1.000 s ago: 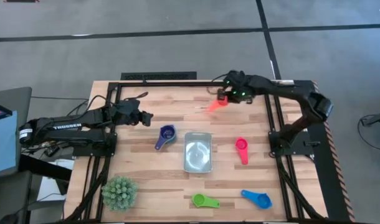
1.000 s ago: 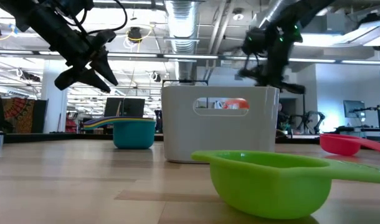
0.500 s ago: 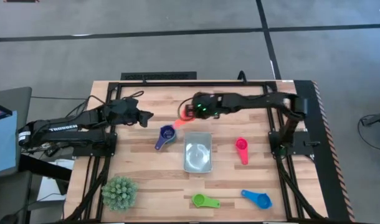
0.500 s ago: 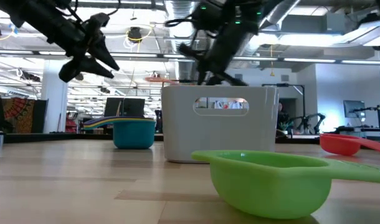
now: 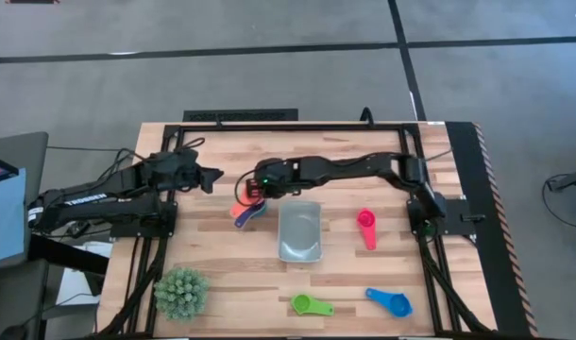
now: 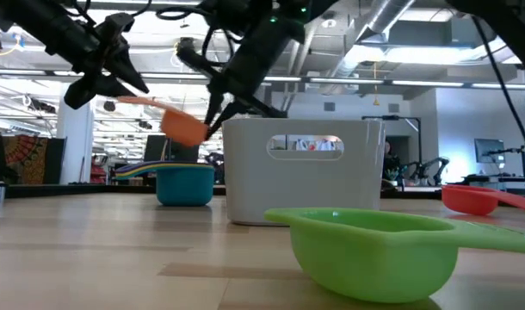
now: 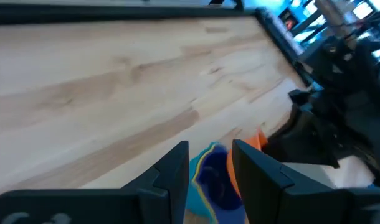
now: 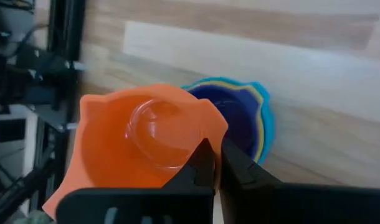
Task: Nest measuring cups in basket
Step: Stack the orange measuring cup on top of the dark blue measuring cup
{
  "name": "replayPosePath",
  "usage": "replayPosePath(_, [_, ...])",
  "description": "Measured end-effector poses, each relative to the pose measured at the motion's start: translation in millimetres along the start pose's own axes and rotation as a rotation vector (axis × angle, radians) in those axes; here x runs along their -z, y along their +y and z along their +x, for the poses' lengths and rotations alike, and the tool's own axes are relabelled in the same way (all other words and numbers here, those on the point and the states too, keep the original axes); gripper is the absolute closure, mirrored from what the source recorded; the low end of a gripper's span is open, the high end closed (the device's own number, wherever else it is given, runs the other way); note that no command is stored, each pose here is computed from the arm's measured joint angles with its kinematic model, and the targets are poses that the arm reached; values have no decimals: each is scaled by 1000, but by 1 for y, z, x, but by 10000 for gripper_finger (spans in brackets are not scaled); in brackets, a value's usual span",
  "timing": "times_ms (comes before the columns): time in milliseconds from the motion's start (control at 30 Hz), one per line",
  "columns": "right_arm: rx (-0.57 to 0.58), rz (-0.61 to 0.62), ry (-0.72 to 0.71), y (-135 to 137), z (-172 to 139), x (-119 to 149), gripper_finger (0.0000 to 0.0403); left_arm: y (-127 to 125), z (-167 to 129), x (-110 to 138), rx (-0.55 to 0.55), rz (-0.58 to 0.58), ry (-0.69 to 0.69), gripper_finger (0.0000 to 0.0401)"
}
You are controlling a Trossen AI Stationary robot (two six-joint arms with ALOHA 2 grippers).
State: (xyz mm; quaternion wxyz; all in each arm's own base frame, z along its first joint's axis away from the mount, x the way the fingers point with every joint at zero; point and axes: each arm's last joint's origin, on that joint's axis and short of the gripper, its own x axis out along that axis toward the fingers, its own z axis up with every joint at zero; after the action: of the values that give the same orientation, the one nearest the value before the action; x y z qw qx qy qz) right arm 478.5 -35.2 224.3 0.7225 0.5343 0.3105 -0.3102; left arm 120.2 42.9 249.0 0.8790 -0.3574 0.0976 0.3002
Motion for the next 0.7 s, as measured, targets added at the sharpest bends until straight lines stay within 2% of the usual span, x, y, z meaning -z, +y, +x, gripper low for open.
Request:
replayPosePath(133, [24,-42,19,5,11,7,382,1,0,1,-13,4,16,291])
replayPosePath(367, [138,-60,60,-5,24,12,371,2,0,2,-19,24,23,291])
replayPosePath(500, [139,-59,55,-5,24,11,368,2,0,2,-19,37,24,291])
replayPosePath(700, [139,-79,67,-5,23,11,341,2,0,2,-22,42,26,291])
